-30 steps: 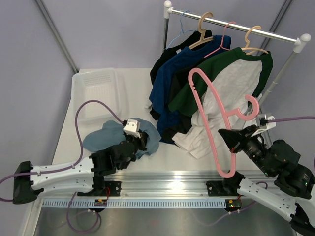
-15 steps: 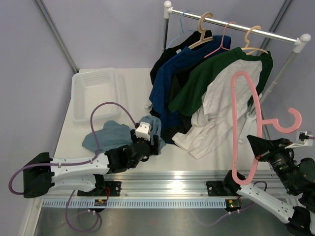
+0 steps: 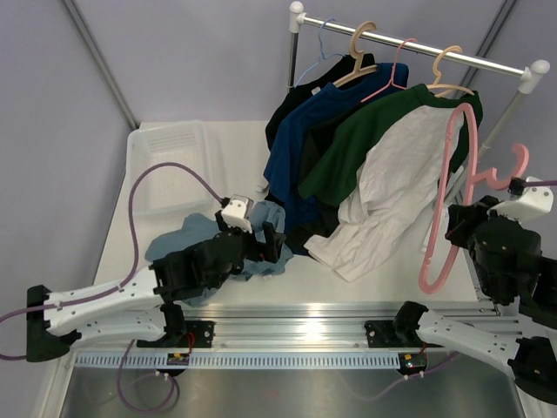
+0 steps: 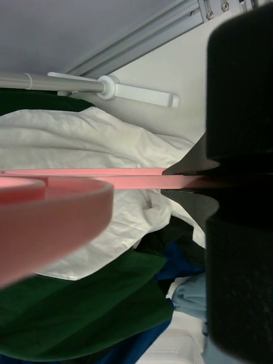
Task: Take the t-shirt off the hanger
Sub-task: Remove the T-shirt from the hanger, then place the hanger at the clothesline.
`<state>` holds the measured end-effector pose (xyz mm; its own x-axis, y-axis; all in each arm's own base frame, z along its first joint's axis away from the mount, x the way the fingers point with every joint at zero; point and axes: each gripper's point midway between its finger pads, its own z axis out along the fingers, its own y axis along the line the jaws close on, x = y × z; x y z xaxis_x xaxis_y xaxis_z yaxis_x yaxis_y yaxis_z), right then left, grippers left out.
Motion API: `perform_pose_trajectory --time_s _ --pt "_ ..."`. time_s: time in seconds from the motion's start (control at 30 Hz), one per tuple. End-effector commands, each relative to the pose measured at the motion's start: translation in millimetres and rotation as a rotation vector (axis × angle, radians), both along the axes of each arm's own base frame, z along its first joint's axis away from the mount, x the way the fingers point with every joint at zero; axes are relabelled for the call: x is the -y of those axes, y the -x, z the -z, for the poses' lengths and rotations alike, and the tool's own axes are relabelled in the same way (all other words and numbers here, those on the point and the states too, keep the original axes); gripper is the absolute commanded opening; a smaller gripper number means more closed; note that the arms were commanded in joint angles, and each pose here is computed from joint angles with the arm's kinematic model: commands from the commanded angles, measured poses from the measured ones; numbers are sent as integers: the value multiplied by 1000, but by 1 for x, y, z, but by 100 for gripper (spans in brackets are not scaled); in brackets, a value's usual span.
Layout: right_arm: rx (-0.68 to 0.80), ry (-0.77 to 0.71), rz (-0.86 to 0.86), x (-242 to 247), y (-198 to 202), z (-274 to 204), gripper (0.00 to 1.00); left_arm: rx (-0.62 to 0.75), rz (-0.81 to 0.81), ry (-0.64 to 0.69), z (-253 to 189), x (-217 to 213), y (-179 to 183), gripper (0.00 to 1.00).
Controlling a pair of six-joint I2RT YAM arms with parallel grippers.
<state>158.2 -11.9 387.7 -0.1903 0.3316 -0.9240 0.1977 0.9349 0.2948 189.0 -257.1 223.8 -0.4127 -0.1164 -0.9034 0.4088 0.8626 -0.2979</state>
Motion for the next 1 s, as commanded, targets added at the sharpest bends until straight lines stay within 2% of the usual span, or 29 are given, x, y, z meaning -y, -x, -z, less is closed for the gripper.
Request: perform_pose_trajectory --time_s 0.0,0.03,0.2,0.43,0.57,0.7,0.8,0.97 --pt "-33 158 104 25 1 -9 0 45 -39 32 -48 -20 -1 99" --pt "-31 166 105 22 -1 -13 0 58 -38 54 -66 -22 -1 99" --pt "-29 237 103 6 -18 -32 0 83 7 86 -96 -30 8 99" --pt "-51 289 86 -18 -39 -51 0 90 67 135 -92 -29 17 99" --pt "-156 269 61 -23 -62 -35 0 82 73 118 -82 -26 18 99" --pt "-224 271 165 -1 -72 -23 0 74 99 125 -81 -24 22 99" --pt "-220 249 222 12 -71 -31 0 75 109 137 -83 -27 25 99" --pt "-247 224 205 17 -89 -43 0 80 113 152 -84 -35 28 99"
